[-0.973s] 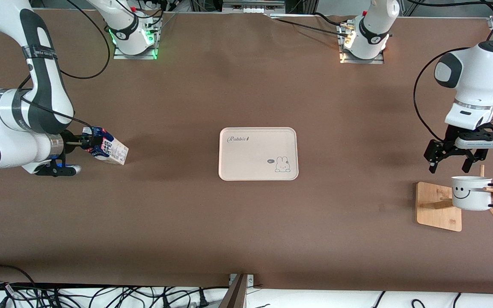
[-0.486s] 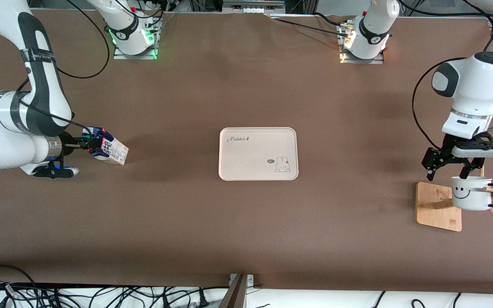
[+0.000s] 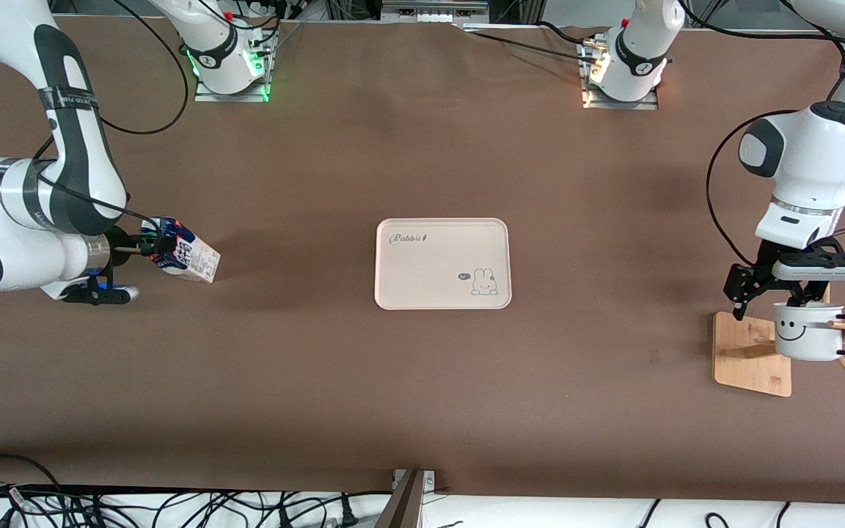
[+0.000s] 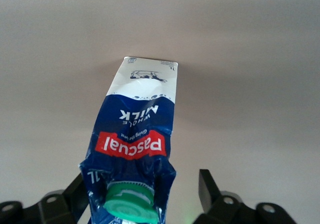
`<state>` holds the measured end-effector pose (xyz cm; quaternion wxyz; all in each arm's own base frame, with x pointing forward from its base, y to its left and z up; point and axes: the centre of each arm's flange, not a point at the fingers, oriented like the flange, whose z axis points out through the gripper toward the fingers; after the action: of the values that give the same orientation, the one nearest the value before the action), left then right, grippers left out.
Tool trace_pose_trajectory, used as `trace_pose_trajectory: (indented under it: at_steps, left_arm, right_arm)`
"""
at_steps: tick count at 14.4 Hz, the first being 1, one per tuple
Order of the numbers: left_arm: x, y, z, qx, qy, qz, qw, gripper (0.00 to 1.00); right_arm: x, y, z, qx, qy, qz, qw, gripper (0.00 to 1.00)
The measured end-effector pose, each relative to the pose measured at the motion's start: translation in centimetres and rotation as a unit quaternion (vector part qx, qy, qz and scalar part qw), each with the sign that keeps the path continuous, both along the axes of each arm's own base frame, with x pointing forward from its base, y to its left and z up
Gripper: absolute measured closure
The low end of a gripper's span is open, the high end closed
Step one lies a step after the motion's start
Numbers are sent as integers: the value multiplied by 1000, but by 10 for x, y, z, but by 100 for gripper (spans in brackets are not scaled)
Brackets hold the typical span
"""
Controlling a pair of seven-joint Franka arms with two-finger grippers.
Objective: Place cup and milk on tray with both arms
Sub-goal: 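Grasp the milk carton with the right gripper while the left gripper reaches the mug, then lift the milk carton with the right gripper while the left gripper lifts the mug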
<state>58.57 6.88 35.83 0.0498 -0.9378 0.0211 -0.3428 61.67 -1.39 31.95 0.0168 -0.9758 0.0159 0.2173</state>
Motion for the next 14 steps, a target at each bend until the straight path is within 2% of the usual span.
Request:
trace_pose_trajectory:
  at_steps: [2, 3, 6, 7, 14]
  left_arm:
    - [1, 4, -1, 3, 1, 0, 1000, 47]
    - [1, 6, 0, 6, 0, 0, 1000, 59]
    - [3, 10, 5, 14, -6, -5, 1000, 87]
    - [4, 10, 5, 15, -7, -6, 1000, 90]
    - [4, 8, 11, 17, -11, -10, 1000, 90]
  right_arm:
    - [0, 0, 0, 0, 0, 0, 1000, 38]
    - [0, 0, 0, 0, 0, 0, 1000, 43]
    - [0, 0, 0, 0, 0, 0, 1000, 44]
    - [0, 0, 0, 0, 0, 0, 1000, 44]
    - [-1, 1, 21, 1, -11, 1, 1000, 44]
